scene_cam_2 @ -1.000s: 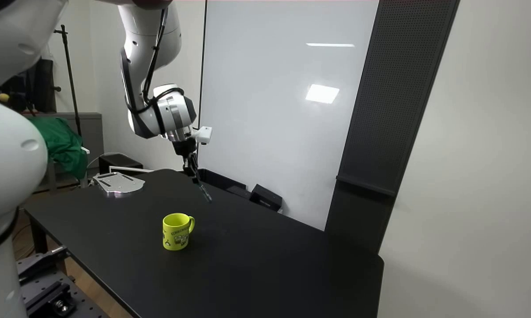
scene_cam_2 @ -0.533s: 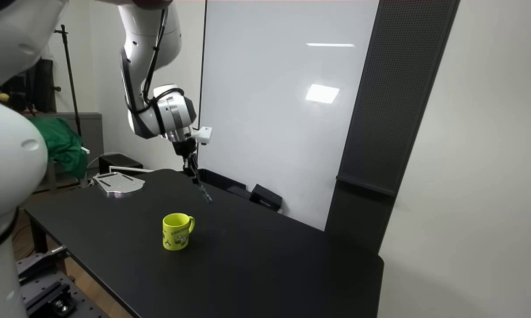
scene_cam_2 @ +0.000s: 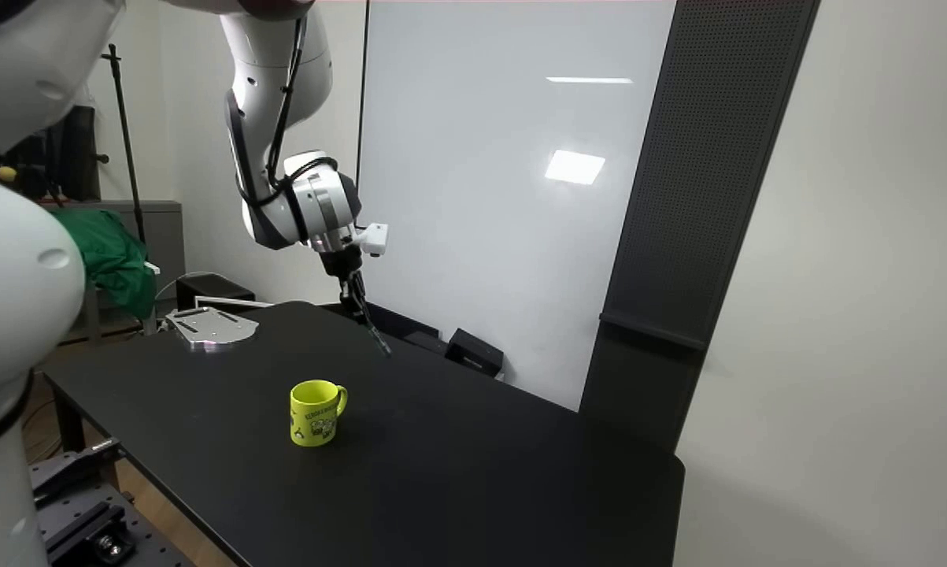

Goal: Remove the marker from the mug, put it on the table, put it back in the mug, and then put it back on the table

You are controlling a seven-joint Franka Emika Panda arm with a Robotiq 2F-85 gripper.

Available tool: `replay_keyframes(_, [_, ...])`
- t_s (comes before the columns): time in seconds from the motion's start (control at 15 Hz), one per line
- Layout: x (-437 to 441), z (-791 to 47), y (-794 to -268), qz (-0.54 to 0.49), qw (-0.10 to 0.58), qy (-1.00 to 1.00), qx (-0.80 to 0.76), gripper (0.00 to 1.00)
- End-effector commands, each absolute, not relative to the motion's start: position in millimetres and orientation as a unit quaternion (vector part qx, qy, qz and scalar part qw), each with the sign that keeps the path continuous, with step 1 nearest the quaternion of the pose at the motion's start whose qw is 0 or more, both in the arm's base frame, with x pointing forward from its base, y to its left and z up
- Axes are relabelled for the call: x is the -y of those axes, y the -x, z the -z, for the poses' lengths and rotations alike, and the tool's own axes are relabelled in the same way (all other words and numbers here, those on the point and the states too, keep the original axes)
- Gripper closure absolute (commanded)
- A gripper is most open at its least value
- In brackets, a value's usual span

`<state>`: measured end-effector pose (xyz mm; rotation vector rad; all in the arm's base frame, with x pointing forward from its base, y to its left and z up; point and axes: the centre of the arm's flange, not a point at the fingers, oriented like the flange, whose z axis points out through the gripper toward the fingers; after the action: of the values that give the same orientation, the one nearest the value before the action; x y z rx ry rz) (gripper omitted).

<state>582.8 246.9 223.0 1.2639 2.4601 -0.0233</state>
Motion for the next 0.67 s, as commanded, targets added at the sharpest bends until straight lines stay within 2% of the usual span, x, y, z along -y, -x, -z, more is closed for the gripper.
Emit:
replay_keyframes(0.0, [-248,-217,-604,-0.005,0.205,-0.45,-0.869,0.95])
replay_keyframes(0.6, [-247,-185,-631,0.005,0.213,-0.455,-0.865,0.95])
